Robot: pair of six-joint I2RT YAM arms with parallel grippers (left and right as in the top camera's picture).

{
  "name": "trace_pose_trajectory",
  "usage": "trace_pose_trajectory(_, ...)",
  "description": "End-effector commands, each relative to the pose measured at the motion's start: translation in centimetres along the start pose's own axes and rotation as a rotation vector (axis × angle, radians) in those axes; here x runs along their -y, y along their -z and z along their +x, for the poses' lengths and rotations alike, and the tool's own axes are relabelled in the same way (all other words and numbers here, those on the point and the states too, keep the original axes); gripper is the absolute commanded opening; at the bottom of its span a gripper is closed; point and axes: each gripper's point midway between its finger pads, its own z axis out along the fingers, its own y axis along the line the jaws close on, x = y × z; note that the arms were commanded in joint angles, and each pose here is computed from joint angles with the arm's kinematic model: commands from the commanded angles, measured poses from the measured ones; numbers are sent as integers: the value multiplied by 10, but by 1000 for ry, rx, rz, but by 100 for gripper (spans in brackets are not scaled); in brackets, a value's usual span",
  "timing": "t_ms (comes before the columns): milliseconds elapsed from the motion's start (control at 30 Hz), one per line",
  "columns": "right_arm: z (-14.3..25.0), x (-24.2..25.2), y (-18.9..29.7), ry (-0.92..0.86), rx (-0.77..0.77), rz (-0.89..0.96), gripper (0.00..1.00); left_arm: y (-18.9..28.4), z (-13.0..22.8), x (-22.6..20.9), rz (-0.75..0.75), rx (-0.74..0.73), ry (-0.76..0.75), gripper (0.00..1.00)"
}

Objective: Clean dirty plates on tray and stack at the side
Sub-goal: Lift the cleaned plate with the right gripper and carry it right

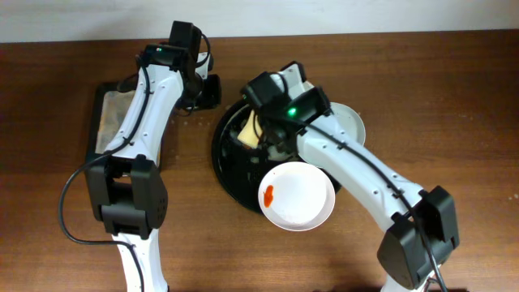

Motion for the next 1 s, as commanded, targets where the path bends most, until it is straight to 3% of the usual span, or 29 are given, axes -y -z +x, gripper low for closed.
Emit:
trace_pose_trajectory(0, -18, 25, 31, -22, 91, 107, 4, 15, -6, 7, 25, 33, -30, 20)
trace_pose_trajectory(367, -26, 20, 57, 6, 159, 171, 4, 15, -6, 6, 24, 33, -27, 21)
trace_pose_trajectory(967, -26, 16, 59, -47, 168, 153, 4, 15, -6, 6, 24, 33, -27, 22)
